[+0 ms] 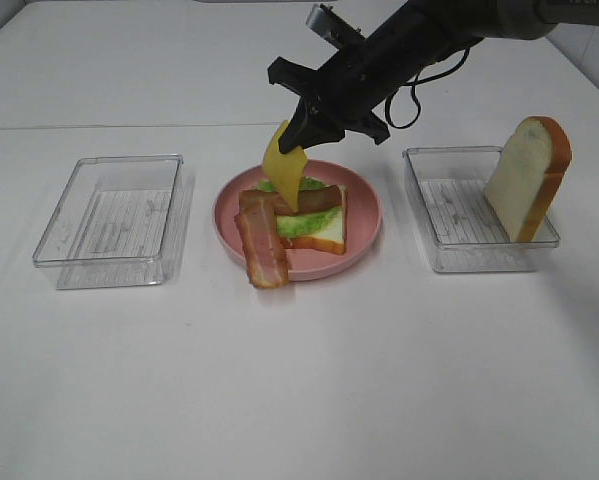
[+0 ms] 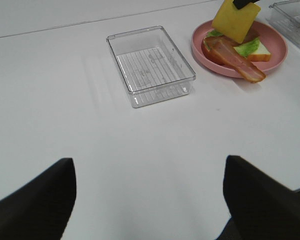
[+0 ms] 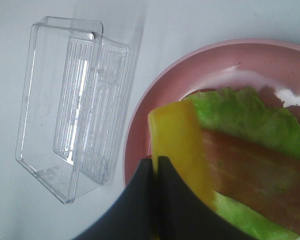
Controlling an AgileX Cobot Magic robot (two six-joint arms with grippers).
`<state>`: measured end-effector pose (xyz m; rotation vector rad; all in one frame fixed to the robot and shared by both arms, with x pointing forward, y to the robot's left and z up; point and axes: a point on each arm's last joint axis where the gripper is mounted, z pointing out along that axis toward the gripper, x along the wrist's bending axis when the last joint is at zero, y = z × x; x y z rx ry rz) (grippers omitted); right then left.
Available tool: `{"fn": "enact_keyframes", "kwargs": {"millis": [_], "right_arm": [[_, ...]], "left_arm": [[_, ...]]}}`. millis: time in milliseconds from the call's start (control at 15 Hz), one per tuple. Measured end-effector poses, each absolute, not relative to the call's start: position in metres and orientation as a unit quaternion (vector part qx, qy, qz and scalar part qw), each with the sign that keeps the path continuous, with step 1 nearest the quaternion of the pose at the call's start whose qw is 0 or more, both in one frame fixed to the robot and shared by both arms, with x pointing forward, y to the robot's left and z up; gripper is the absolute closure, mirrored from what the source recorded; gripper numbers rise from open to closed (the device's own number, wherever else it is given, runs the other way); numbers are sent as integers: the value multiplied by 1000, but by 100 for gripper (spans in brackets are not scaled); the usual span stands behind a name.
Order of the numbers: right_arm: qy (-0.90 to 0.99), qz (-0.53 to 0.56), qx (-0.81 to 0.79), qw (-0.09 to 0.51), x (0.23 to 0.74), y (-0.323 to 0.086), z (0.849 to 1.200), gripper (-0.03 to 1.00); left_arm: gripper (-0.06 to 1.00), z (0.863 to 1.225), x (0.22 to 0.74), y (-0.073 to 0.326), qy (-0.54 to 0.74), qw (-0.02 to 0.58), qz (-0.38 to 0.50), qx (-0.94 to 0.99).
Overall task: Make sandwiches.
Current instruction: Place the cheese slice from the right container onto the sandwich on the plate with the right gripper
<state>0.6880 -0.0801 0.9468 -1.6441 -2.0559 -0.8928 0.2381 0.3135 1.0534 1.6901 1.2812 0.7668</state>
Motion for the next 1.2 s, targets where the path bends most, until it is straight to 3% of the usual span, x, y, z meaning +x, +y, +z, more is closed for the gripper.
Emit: {"fn": "enact_keyframes", "kwargs": {"millis": [600,867,1067,1200], "right_arm": [[-710,-351,-562,238,684,-71,956,97],[-714,-328,-569,241,685,-72,934,97],[-720,-311,-585,204,689,-80,932,97],[-730,-285,-597,171,691,-88,931,91]], "left_arm": [[18,1053,238,313,513,429,307,677],[18,1053,238,313,513,429,307,677],[18,1053,238,313,513,429,307,677],[18,1053,238,313,513,429,307,677]]}}
